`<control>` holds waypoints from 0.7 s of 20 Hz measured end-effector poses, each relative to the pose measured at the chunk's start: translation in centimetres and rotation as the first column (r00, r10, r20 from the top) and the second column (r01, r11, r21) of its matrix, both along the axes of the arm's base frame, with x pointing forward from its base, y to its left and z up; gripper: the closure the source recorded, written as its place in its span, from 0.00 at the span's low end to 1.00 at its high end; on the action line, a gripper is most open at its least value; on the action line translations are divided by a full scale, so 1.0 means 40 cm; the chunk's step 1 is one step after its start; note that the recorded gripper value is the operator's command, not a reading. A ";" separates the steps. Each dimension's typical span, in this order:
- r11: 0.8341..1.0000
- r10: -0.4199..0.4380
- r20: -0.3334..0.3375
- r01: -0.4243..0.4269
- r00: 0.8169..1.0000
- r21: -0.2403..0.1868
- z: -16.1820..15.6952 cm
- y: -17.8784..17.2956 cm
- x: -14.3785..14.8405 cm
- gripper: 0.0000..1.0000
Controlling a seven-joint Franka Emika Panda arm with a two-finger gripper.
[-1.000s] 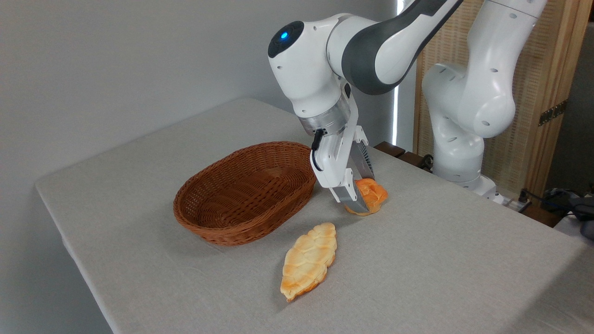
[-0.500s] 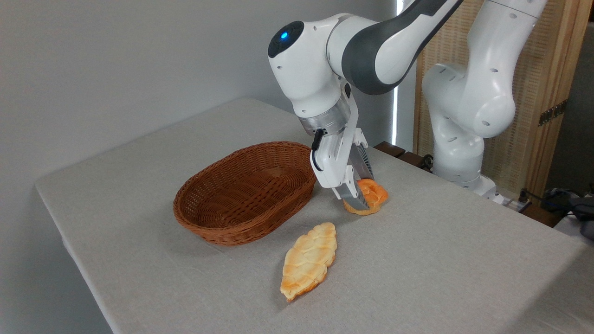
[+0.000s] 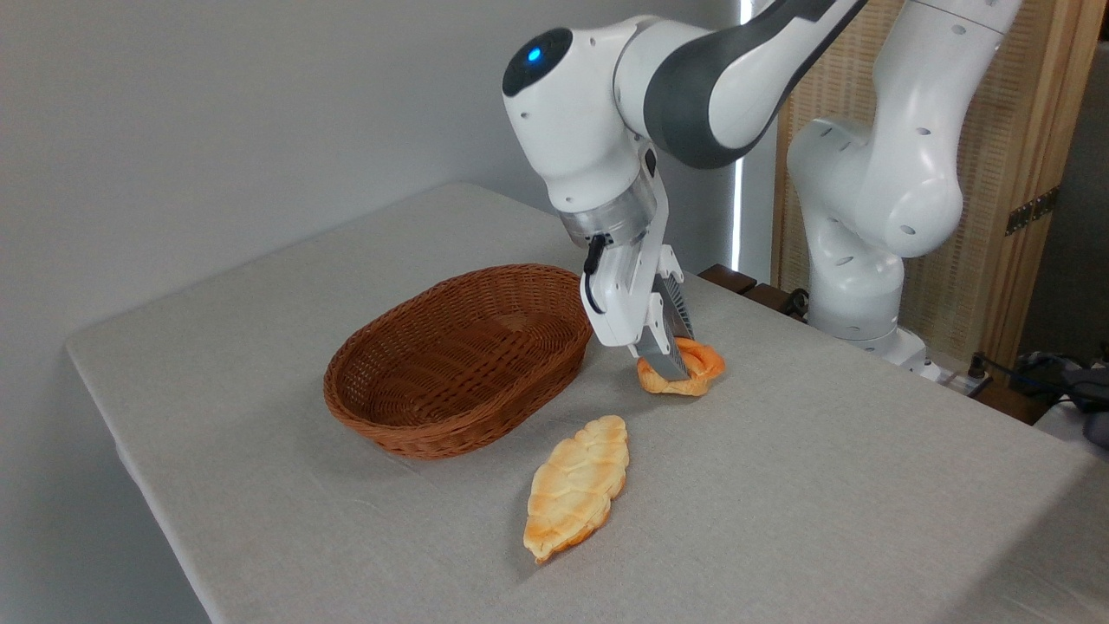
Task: Put bread into the basket
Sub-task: 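Lift the orange bun and carry it over the wicker basket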
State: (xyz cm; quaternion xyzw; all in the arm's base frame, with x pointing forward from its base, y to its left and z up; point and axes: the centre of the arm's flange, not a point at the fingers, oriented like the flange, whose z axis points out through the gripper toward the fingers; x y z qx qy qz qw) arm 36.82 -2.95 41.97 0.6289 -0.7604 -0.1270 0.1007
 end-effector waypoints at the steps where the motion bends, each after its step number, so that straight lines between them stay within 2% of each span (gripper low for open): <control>1: 1.000 0.007 0.008 -0.007 1.000 -0.003 0.018 0.007 0.007 0.55; 4: 0.999 0.039 0.050 -0.037 0.998 -0.027 0.082 0.031 0.034 0.55; 9: 0.988 0.122 0.117 -0.110 0.986 -0.105 0.181 0.017 0.070 0.54; 12: 0.973 0.185 0.161 -0.158 0.969 -0.168 0.230 0.001 0.091 0.53; 14: 0.961 0.232 0.201 -0.192 0.952 -0.200 0.247 -0.025 0.106 0.51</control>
